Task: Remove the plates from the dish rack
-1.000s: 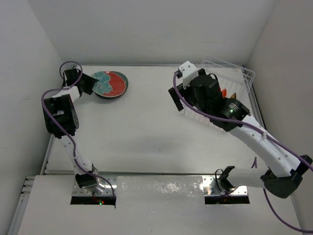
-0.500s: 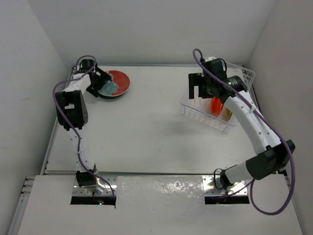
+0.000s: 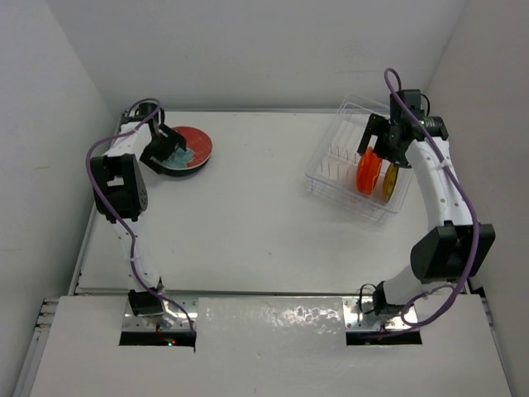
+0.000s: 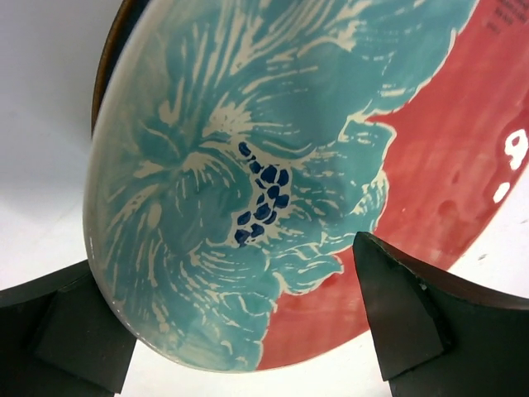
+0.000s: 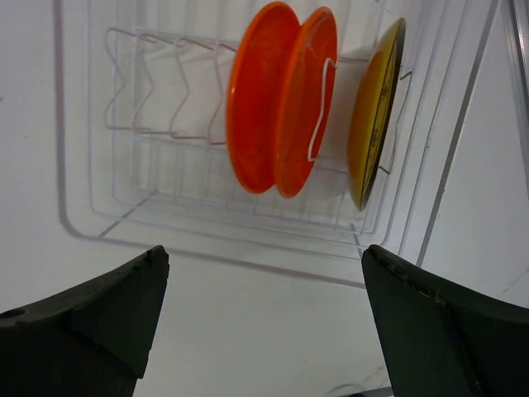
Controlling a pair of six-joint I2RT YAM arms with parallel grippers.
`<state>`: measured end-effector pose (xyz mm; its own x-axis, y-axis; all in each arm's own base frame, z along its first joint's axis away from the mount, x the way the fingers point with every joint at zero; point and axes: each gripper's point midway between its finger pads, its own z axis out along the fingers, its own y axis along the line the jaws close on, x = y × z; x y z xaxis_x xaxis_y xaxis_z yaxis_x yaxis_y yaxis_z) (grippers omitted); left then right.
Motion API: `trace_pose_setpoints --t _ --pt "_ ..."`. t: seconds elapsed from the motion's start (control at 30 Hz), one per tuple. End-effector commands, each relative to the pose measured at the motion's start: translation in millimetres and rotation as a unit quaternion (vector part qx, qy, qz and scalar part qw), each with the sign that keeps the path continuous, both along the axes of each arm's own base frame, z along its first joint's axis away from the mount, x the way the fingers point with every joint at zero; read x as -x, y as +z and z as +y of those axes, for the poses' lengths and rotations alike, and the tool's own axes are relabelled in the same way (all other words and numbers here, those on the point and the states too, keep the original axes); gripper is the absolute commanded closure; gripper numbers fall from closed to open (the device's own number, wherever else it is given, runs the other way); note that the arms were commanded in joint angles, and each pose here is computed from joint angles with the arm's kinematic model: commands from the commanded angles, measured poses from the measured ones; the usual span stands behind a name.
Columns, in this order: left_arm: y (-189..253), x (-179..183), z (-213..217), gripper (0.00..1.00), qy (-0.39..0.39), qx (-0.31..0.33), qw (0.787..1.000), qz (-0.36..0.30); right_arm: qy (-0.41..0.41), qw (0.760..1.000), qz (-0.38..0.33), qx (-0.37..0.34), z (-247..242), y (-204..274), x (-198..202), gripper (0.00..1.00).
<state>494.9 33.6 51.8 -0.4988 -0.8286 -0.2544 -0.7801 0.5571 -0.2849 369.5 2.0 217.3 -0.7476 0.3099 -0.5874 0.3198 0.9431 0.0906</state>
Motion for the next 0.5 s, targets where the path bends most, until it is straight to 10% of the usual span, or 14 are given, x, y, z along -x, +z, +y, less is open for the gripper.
trace_pose_setpoints --t 0.0,0.47 --pt "20.2 23.7 9.5 0.0 -0.01 -0.014 0.999 0.03 -0.027 1.0 0.0 0.005 -13.4 -2.0 -17.2 0.05" --pt "29.1 43.3 33.9 0.0 -0.019 -0.067 0.994 0.084 -0.116 0.992 0.02 0.041 -72.1 -32.9 -30.7 0.13"
